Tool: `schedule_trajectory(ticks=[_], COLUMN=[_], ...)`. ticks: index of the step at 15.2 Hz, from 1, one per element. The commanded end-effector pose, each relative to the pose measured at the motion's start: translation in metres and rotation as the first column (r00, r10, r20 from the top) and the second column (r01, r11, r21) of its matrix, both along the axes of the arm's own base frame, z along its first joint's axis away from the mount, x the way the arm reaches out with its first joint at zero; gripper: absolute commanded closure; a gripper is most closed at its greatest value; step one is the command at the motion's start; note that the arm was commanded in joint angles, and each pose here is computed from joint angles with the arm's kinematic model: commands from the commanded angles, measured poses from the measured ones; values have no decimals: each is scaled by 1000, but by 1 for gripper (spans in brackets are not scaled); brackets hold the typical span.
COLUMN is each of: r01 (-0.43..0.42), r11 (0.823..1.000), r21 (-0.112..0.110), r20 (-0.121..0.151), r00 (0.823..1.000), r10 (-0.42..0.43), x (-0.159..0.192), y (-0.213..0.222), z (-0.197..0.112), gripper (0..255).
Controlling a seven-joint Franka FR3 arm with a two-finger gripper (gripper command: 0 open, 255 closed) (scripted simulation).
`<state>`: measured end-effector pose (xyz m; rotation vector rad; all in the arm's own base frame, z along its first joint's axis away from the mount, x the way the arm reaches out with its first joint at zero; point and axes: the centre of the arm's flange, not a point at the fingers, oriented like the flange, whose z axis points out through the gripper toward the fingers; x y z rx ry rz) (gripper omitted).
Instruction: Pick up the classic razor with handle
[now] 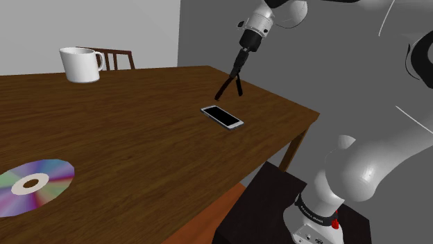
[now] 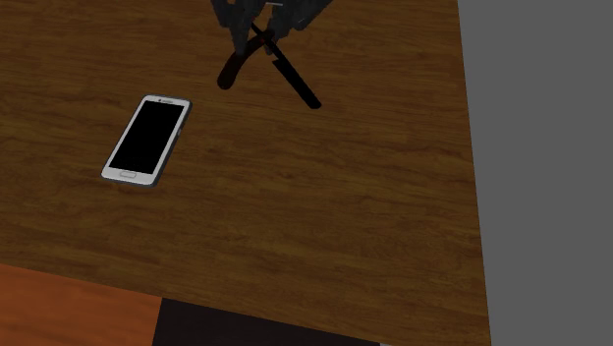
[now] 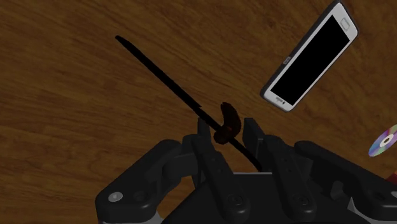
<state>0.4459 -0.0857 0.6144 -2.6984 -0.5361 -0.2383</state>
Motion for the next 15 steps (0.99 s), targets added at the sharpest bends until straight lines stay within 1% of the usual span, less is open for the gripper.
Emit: schedule_trajectory(ticks=[1,7,15], r01=[0,0,0], r11=[1000,1000,1000], r21=[0,0,0], r20=[-1,-1,-1], r00=[1000,1000,1000], r10=[0,0,0], x=[0,0,0], y=[0,-1,-1], z=[-1,-1,42], gripper=[255,255,255])
